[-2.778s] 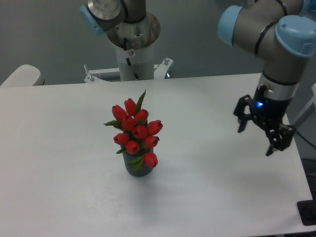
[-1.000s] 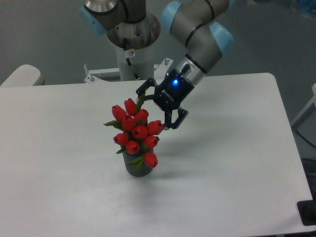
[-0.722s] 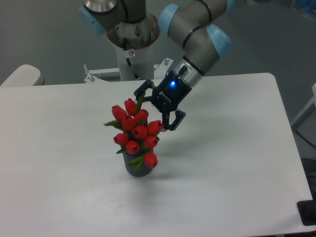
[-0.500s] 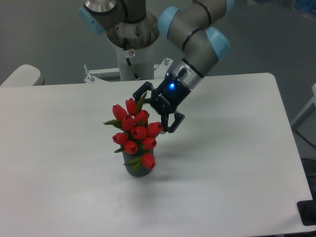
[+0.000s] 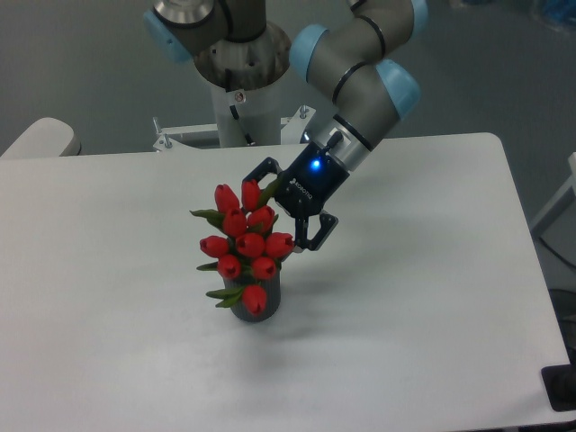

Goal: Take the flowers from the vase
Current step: 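Lower the gripper around the tulip stems and close it, then lift the gripped tulips straight up out of the grey vase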

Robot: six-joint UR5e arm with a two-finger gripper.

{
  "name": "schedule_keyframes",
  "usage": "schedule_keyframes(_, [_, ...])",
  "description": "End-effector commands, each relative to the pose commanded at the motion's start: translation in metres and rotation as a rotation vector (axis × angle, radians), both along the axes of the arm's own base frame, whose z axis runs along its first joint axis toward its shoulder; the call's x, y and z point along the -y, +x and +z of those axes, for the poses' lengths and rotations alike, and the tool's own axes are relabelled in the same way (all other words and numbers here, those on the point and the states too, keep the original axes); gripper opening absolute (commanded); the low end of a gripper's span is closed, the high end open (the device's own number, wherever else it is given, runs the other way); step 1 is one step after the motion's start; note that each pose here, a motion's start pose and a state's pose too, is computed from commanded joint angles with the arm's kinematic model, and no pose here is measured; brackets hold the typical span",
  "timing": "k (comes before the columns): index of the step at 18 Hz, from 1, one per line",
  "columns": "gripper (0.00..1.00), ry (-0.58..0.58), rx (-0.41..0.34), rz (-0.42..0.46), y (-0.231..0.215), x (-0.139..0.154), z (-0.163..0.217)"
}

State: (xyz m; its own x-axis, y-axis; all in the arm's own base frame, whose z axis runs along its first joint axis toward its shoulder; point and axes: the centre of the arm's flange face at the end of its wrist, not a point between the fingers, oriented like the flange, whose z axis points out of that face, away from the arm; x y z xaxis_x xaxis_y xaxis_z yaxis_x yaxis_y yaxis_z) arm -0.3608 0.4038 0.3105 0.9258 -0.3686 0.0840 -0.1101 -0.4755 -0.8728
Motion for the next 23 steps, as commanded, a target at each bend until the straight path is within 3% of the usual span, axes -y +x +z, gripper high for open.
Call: schedule_keyframes(23, [1.0,0.009,-0.012,-0.054,0.01,-0.025,-0.012])
